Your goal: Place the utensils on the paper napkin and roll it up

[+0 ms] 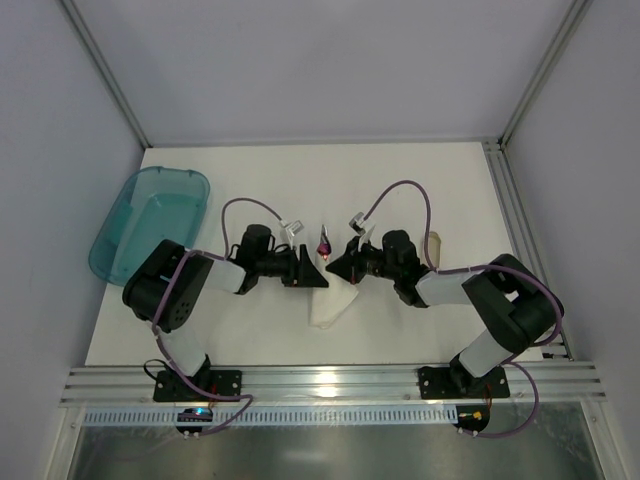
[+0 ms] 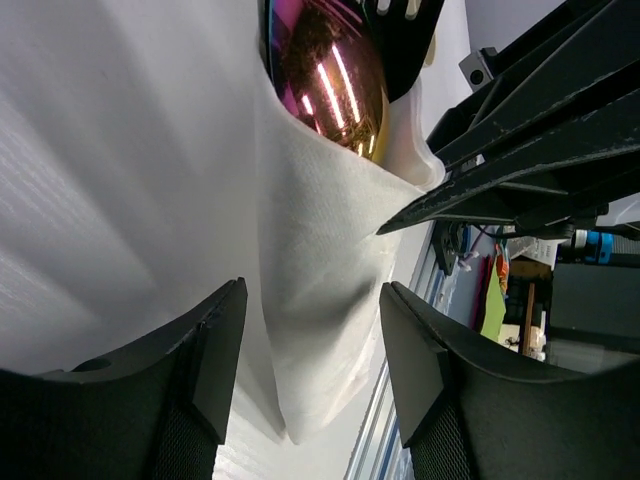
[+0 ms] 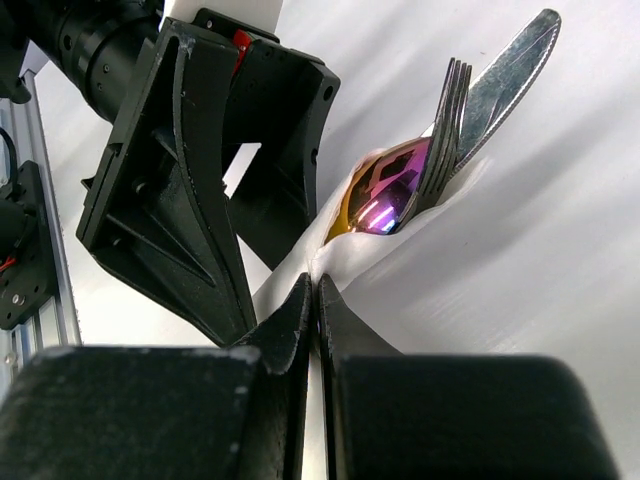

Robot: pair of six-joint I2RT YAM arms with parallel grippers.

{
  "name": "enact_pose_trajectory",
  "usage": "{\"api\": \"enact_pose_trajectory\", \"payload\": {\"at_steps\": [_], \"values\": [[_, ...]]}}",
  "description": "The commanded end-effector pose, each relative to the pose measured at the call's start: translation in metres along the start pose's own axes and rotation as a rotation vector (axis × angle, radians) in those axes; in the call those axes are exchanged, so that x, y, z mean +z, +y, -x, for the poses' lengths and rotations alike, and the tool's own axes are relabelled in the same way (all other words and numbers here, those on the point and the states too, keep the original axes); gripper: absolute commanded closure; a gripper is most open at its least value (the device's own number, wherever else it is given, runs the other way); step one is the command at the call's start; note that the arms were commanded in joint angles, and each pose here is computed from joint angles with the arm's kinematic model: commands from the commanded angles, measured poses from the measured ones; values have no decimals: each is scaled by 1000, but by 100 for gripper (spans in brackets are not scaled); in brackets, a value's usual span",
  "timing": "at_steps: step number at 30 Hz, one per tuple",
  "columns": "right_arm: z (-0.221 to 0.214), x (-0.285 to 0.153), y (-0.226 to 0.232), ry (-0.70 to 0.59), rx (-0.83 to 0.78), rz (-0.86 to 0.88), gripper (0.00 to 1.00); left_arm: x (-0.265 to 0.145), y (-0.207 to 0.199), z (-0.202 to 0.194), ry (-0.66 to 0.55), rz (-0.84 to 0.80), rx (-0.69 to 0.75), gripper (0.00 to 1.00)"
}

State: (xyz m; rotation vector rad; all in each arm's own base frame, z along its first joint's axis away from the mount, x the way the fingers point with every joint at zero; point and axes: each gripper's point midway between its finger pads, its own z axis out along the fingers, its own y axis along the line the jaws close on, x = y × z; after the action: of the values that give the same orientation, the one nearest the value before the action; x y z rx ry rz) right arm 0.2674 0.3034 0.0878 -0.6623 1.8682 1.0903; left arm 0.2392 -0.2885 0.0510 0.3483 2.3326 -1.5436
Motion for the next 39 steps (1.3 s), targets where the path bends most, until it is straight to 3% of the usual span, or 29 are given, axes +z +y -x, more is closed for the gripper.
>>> {"api": "enact_pose_trajectory", "payload": {"at_steps": [1,17,29,39], "values": [[34,2,13,-122,-92,61,96,1,-17,10,-16,-79,81,41],[35,-2,11,-134,-77,75,96,2,-30,6,-11,-153,74,57],[36,-4,17,-151,-61,121,96,6,-24,-1,-5,-159,39,44],[39,-6,21,-166,-62,146,96,5,-26,-3,-13,-161,53,43]]}}
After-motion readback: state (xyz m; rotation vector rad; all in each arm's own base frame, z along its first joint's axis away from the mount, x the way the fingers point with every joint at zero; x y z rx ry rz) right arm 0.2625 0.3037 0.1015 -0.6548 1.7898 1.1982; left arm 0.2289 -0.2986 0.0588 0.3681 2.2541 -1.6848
